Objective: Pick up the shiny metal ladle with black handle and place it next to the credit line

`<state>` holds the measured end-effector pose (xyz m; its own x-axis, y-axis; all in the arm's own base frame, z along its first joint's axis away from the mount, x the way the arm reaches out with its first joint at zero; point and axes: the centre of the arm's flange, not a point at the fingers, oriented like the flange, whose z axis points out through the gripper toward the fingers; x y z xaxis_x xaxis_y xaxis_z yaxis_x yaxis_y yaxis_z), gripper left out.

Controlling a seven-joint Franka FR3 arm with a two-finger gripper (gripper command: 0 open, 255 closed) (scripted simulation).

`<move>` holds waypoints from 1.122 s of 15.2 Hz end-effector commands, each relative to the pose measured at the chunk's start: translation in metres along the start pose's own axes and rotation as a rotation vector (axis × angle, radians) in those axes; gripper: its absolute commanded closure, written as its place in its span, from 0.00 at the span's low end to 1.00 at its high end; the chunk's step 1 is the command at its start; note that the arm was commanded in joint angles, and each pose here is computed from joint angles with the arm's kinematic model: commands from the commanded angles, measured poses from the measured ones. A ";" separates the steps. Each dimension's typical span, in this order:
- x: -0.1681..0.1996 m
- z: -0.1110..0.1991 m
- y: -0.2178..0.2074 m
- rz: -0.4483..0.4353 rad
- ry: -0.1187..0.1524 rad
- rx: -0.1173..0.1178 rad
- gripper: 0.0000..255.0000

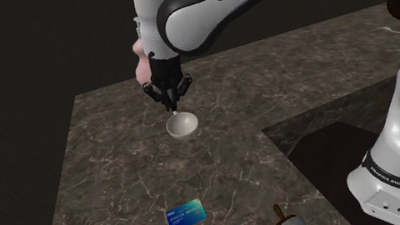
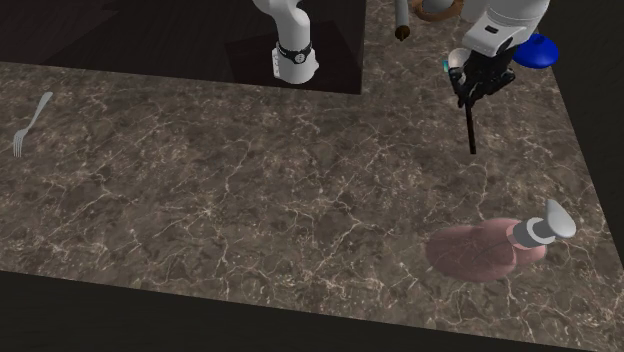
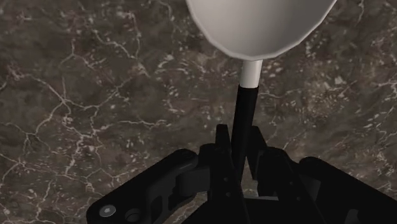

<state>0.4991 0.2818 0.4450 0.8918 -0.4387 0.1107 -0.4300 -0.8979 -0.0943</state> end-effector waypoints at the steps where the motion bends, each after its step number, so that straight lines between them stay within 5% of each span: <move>1: -0.017 0.000 -0.021 0.002 0.000 0.000 1.00; 17: -0.152 -0.002 -0.168 0.002 0.000 0.000 1.00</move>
<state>0.4364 0.4896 0.4460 0.8919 -0.4385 0.1106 -0.4298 -0.8980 -0.0945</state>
